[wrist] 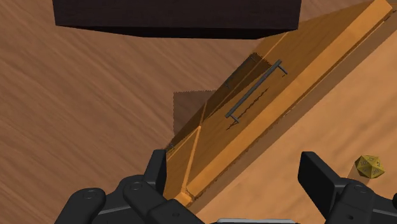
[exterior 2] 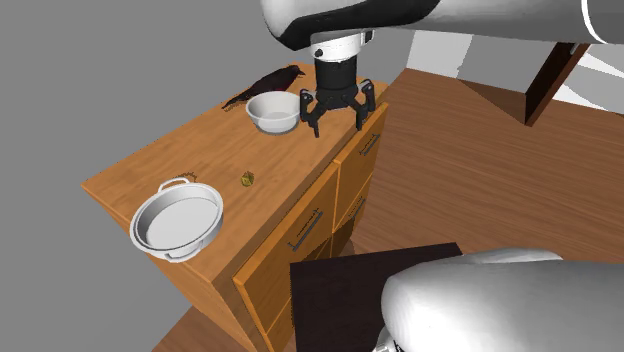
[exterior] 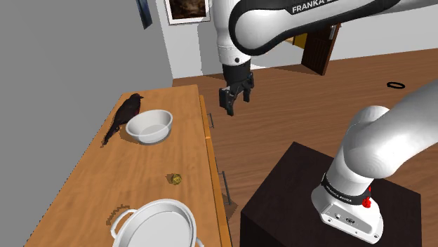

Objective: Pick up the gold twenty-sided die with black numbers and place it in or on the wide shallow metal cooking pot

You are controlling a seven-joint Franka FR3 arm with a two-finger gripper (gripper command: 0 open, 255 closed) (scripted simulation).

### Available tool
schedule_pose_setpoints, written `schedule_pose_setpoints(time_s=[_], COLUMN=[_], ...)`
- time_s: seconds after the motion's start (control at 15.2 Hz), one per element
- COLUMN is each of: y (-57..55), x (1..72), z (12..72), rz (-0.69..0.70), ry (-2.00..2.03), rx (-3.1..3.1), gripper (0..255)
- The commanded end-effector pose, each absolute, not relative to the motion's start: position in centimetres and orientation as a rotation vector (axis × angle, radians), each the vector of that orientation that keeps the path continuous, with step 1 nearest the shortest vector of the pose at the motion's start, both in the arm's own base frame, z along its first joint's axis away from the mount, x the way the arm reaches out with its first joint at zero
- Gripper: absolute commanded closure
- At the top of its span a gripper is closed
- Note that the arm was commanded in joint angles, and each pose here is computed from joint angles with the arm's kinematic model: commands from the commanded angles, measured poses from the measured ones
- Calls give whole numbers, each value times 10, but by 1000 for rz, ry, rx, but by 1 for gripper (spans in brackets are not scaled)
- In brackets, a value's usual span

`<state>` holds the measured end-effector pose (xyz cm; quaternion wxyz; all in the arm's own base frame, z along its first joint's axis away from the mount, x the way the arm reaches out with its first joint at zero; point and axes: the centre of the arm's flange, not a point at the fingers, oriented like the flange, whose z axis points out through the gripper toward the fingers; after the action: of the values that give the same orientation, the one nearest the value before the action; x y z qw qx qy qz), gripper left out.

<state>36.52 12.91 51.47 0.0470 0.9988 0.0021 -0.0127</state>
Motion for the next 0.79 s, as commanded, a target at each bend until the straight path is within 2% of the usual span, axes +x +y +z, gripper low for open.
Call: schedule_pose_setpoints(time_s=[0.0,0.73], y=[147,252], x=[374,428], z=[500,417], rz=[-45,-87], ry=[7,14], rx=[3051,3066], gripper=[0,0])
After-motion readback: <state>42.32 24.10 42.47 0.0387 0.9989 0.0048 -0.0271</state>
